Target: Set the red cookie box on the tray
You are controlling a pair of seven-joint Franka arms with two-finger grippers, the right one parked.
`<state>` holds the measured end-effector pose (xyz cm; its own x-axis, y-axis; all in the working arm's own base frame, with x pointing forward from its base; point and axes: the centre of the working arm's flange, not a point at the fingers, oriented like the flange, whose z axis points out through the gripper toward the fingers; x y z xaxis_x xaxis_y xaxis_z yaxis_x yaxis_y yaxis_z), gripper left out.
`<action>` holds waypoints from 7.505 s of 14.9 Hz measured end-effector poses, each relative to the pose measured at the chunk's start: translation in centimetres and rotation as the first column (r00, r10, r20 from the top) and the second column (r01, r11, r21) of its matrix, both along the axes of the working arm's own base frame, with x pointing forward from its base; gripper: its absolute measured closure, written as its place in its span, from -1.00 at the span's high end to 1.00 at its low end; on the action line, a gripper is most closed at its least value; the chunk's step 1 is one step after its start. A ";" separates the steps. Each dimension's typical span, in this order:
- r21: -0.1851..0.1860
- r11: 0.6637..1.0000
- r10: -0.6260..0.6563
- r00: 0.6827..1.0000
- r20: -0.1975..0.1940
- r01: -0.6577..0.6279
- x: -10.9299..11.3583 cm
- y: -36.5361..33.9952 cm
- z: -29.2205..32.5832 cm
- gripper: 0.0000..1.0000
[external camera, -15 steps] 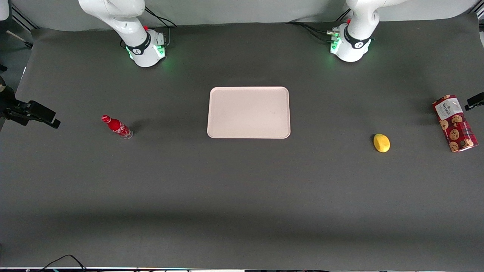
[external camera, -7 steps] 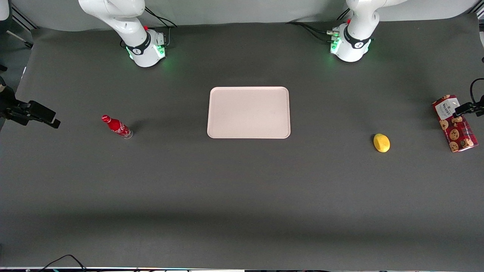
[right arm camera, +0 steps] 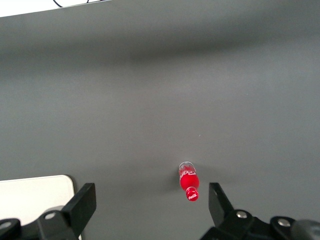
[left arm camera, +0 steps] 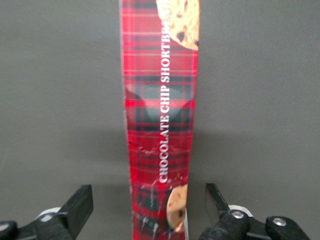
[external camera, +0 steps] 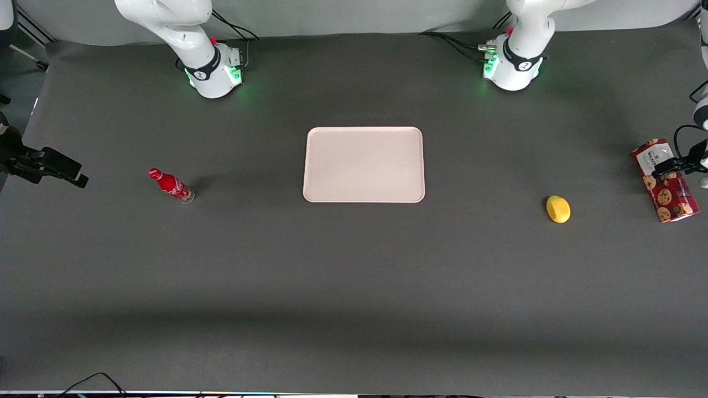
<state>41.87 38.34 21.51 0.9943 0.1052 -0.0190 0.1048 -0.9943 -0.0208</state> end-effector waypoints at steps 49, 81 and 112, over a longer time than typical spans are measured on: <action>-0.072 0.997 -0.021 0.994 -0.108 0.013 18.5 -54.1 30.1 -0.69; 0.004 0.988 -0.153 0.988 0.039 0.152 -7.2 -78.7 4.4 -0.69; 0.033 0.989 -0.146 0.989 0.031 0.145 -3.2 -79.3 6.9 1.00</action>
